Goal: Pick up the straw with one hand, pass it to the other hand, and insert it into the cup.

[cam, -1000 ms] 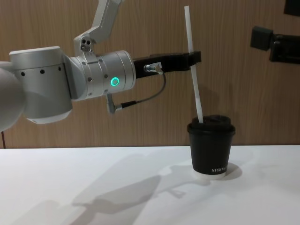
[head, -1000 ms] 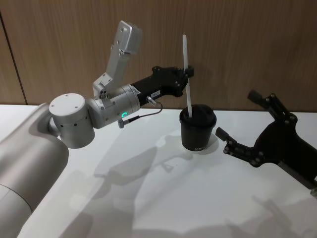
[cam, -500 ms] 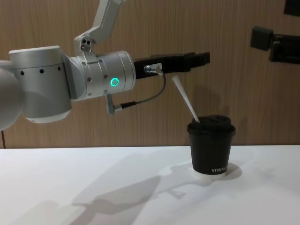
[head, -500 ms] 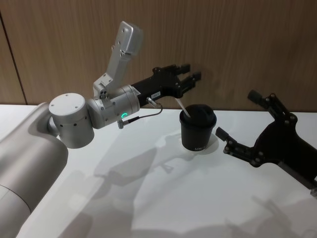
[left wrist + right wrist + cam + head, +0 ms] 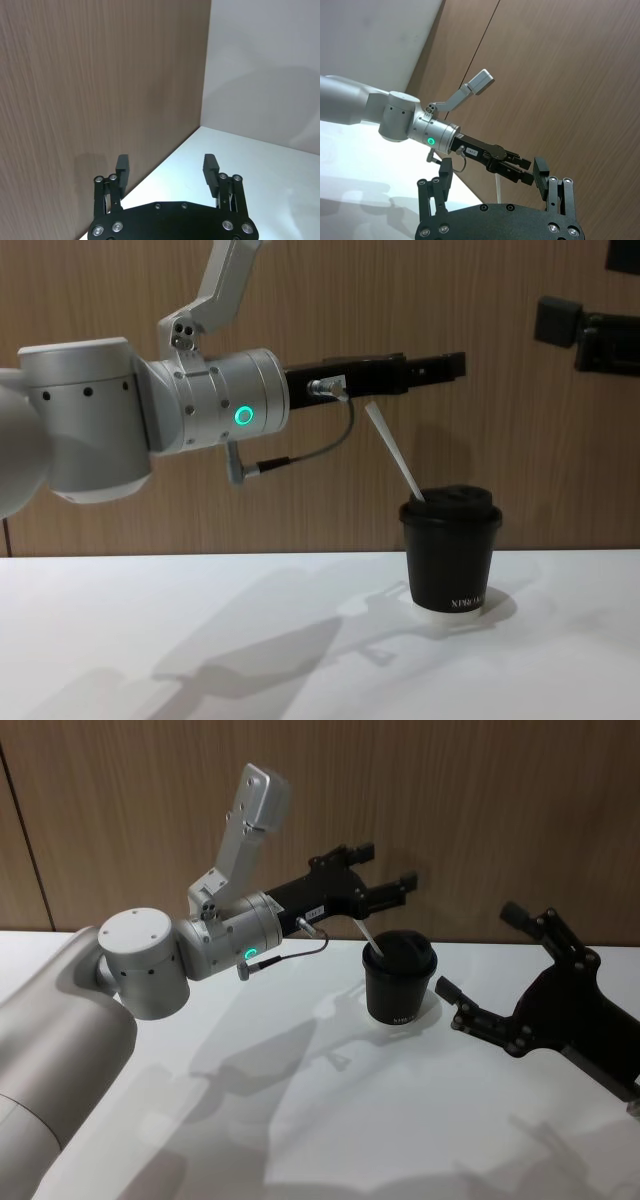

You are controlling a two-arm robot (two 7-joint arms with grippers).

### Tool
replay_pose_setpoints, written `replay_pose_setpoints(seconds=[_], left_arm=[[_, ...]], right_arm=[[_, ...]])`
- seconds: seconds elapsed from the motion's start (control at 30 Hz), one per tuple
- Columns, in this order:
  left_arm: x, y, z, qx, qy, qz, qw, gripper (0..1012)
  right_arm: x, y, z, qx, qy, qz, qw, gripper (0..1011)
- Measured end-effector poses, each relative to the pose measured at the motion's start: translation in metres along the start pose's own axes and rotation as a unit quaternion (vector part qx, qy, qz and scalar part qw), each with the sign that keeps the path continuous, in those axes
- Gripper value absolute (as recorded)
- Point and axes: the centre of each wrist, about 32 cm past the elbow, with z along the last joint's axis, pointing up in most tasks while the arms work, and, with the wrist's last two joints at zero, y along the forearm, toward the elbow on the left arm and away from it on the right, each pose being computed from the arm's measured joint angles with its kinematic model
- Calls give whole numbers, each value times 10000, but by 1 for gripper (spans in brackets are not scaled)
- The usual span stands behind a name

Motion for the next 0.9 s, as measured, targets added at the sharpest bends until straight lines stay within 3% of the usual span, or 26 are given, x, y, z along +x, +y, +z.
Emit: replay_pose_setpoints(seconds=[0.17, 0.5, 0.9], left_arm=[[-2, 16, -12, -16, -3, -83, 10000, 1000], [-15, 74, -51, -28, -19, -396, 9992, 1003], [-65, 141, -109, -44, -44, -704, 9975, 1003]], right_arm=[[1, 3, 7, -3, 16, -12, 10000, 1001], [23, 57, 131, -271, 10, -147, 9995, 1001], [27, 240, 397, -634, 171, -260, 9975, 1001]])
